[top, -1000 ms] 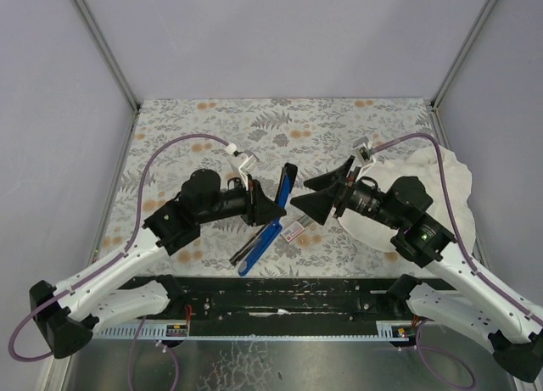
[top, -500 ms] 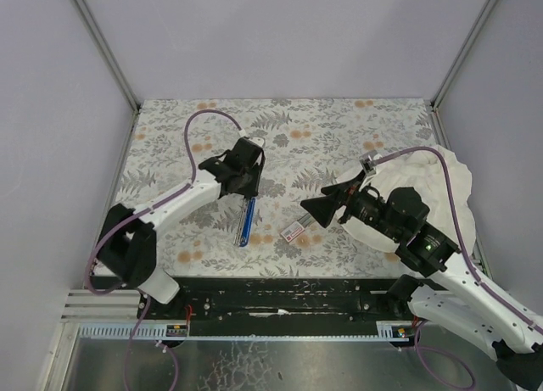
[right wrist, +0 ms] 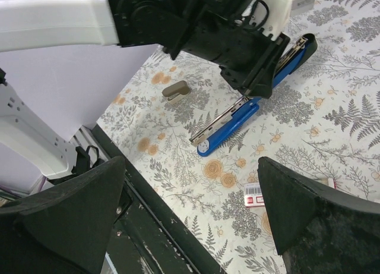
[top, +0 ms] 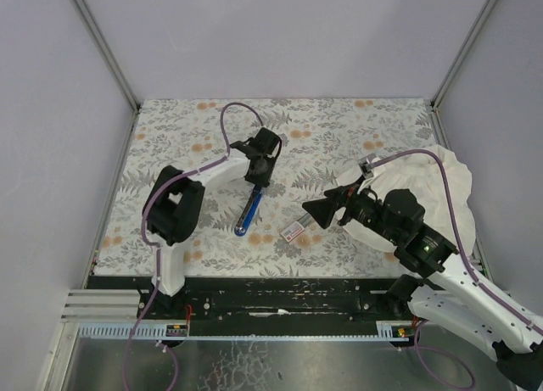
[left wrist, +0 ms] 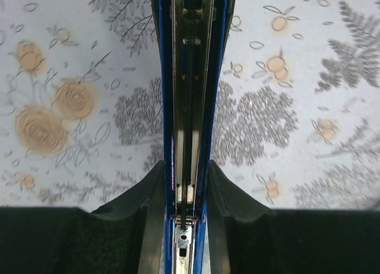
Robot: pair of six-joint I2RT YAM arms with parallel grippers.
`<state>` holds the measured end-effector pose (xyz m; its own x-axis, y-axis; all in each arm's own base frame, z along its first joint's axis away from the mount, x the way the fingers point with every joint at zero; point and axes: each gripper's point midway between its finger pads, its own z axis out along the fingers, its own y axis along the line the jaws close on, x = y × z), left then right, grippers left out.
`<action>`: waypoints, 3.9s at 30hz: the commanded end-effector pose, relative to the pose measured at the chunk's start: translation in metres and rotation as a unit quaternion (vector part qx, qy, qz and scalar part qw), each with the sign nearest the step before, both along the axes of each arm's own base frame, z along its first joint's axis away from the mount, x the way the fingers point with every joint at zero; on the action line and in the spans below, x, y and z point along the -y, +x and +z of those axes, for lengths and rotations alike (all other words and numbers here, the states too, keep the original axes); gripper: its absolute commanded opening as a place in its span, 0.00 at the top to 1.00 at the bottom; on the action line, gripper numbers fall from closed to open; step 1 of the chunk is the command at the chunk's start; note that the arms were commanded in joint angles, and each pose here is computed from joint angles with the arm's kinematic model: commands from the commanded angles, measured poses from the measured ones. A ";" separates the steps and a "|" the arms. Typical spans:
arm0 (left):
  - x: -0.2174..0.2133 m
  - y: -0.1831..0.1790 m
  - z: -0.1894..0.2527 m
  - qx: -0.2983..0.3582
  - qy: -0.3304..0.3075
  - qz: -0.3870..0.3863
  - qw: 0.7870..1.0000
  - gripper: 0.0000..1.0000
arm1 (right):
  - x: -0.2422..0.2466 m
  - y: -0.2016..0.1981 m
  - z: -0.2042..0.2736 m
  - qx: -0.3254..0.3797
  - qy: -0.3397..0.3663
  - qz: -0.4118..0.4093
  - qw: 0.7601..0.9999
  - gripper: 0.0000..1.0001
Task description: Load the staples into the stapler
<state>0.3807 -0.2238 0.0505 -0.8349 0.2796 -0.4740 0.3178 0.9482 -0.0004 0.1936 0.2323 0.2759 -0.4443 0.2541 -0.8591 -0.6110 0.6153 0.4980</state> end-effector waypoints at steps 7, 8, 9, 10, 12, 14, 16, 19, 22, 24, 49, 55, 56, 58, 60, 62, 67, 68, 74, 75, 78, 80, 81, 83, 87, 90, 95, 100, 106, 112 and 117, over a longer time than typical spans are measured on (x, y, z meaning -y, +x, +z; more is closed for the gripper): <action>0.016 0.039 -0.024 0.009 0.016 -0.030 0.999 0.86 | 0.000 0.005 -0.003 0.005 0.001 -0.008 1.000 0.01; 0.017 0.038 -0.026 0.006 0.017 -0.032 0.999 0.75 | -0.001 0.004 -0.004 0.003 0.002 -0.007 1.000 0.01; 0.016 0.038 -0.028 0.003 0.018 -0.031 0.999 0.65 | -0.001 0.004 -0.005 0.002 0.003 -0.006 1.000 0.01; 0.015 0.037 -0.028 0.000 0.019 -0.030 0.999 0.56 | -0.001 0.004 -0.005 0.002 0.004 -0.006 1.000 0.01; 0.012 0.034 -0.025 0.000 0.020 -0.027 0.999 0.39 | -0.001 0.004 -0.004 0.002 0.005 -0.006 1.000 0.01; 0.006 0.032 -0.011 0.016 0.020 -0.021 0.999 0.28 | 0.000 0.003 -0.004 0.003 0.005 -0.006 1.000 0.01; -0.007 0.029 0.004 0.032 0.024 -0.006 0.999 0.22 | 0.001 0.002 -0.003 0.005 0.005 -0.006 1.000 0.01; -0.036 0.013 0.018 0.044 0.019 0.033 0.998 0.17 | 0.002 0.002 -0.004 0.007 0.001 -0.007 1.000 0.01; -0.071 -0.006 0.027 0.045 0.004 0.081 0.996 0.13 | 0.002 0.001 -0.007 0.006 -0.006 -0.004 1.000 0.01; -0.102 -0.021 0.028 0.034 0.009 0.119 0.992 0.11 | 0.001 -0.001 -0.007 0.006 -0.009 0.003 1.000 0.01; -0.226 -0.075 -0.007 -0.041 0.058 0.287 0.955 0.45 | 0.001 -0.012 -0.009 -0.004 0.018 0.016 1.000 0.00; -0.228 -0.075 -0.017 -0.059 0.064 0.289 0.953 0.50 | 0.000 -0.012 -0.010 -0.008 0.019 0.017 1.000 0.01; -0.227 -0.075 -0.018 -0.062 0.063 0.288 0.954 0.52 | 0.000 -0.011 -0.011 -0.009 0.018 0.017 1.000 0.00; -0.225 -0.076 -0.019 -0.065 0.060 0.283 0.955 0.59 | 0.000 -0.011 -0.010 -0.008 0.018 0.017 1.000 0.01; -0.225 -0.075 -0.019 -0.066 0.059 0.283 0.955 0.67 | 0.000 -0.011 -0.010 -0.008 0.019 0.016 1.000 0.00; -0.224 -0.076 -0.019 -0.067 0.056 0.282 0.955 0.77 | 0.000 -0.010 -0.010 -0.008 0.018 0.014 1.000 0.00; -0.199 -0.077 -0.004 -0.058 -0.022 0.276 0.959 0.95 | 0.000 -0.008 -0.017 -0.011 0.005 0.013 1.000 0.01; -0.187 -0.077 0.003 -0.054 -0.058 0.271 0.959 0.97 | -0.001 -0.007 -0.020 -0.014 -0.001 0.014 1.000 0.01; -0.104 -0.089 0.073 -0.046 -0.295 0.221 0.929 1.00 | -0.019 -0.004 -0.054 -0.056 -0.057 0.052 0.995 0.00; -0.094 -0.093 0.083 -0.047 -0.320 0.214 0.922 1.00 | -0.025 -0.003 -0.059 -0.070 -0.064 0.062 0.994 0.01; -0.063 -0.111 0.103 -0.059 -0.382 0.195 0.902 1.00 | -0.044 -0.004 -0.075 -0.116 -0.071 0.095 0.986 0.06; -0.043 -0.123 0.112 -0.071 -0.419 0.185 0.886 1.00 | -0.055 -0.004 -0.079 -0.124 -0.067 0.108 0.984 0.08; -0.034 -0.129 0.115 -0.078 -0.436 0.181 0.878 1.00 | -0.061 -0.006 -0.079 -0.125 -0.065 0.113 0.984 0.07; -0.018 -0.137 0.124 -0.083 -0.465 0.168 0.865 1.00 | -0.071 -0.009 -0.081 -0.124 -0.070 0.121 0.982 0.08; 0.009 -0.150 0.135 -0.100 -0.492 0.150 0.851 1.00 | -0.086 -0.010 -0.083 -0.116 -0.093 0.125 0.981 0.11; 0.025 -0.156 0.143 -0.103 -0.506 0.141 0.845 1.00 | -0.098 -0.012 -0.084 -0.109 -0.103 0.127 0.980 0.15; 0.040 -0.163 0.148 -0.109 -0.515 0.132 0.840 1.00 | -0.117 -0.015 -0.082 -0.098 -0.109 0.136 0.980 0.19; 0.041 -0.167 0.150 -0.109 -0.518 0.129 0.839 1.00 | -0.122 -0.012 -0.086 -0.092 -0.123 0.121 0.981 0.28; 0.040 -0.173 0.148 -0.112 -0.519 0.132 0.837 1.00 | -0.118 -0.006 -0.086 -0.080 -0.132 0.101 0.983 0.43; 0.039 -0.178 0.145 -0.117 -0.519 0.131 0.836 1.00 | -0.113 -0.001 -0.082 -0.066 -0.141 0.087 0.984 0.54; 0.039 -0.179 0.149 -0.115 -0.518 0.126 0.839 1.00 | -0.100 0.007 -0.085 -0.057 -0.165 0.057 0.983 0.68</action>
